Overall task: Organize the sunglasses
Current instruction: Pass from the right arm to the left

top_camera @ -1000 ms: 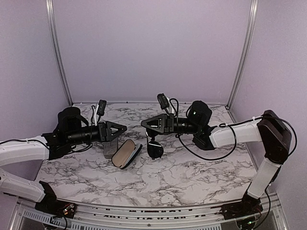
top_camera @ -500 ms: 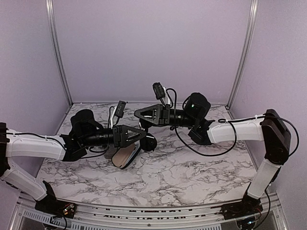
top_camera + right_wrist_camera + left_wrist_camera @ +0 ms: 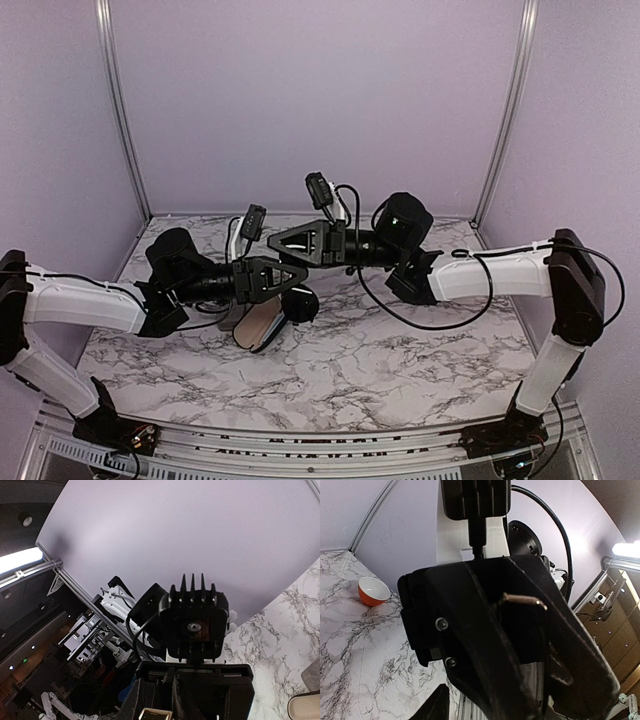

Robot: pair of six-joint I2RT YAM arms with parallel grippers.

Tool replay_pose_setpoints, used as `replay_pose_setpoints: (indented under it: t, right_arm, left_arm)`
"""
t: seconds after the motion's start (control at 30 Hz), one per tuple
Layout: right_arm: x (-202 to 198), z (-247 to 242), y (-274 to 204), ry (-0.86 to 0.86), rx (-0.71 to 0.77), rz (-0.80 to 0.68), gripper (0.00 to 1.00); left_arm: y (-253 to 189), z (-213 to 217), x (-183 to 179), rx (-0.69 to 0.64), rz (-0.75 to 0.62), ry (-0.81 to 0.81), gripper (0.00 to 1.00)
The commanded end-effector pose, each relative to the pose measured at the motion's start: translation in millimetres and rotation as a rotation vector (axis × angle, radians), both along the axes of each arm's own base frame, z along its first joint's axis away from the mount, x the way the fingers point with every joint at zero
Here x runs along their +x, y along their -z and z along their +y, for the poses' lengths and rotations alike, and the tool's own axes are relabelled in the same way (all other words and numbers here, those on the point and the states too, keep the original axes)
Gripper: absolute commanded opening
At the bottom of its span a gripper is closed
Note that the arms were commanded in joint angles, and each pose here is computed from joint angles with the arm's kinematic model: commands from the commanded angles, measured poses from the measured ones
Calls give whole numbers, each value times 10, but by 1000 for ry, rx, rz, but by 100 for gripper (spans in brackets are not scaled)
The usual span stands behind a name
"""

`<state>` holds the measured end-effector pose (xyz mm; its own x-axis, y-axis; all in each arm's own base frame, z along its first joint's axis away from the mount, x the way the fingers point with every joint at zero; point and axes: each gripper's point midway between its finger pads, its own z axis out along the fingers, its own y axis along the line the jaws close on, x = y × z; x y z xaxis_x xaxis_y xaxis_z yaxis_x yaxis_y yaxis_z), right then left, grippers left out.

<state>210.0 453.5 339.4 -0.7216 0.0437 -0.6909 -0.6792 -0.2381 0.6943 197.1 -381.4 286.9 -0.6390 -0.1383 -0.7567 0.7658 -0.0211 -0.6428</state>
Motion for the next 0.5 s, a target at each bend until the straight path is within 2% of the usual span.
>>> replay_pose_setpoints:
  t: [0.0, 0.2, 0.47]
  right_arm:
    - [38, 38, -237, 13, 30, -40, 11]
    - [59, 12, -210, 23, 13, -47, 11]
    - [52, -22, -198, 32, 9, -50, 11]
  left_arm:
    - [-230, 2, -96, -66, -47, 52, 51]
    - [-278, 80, -70, -78, -74, 1, 50]
    - [-260, 54, -28, -68, -66, -3, 32]
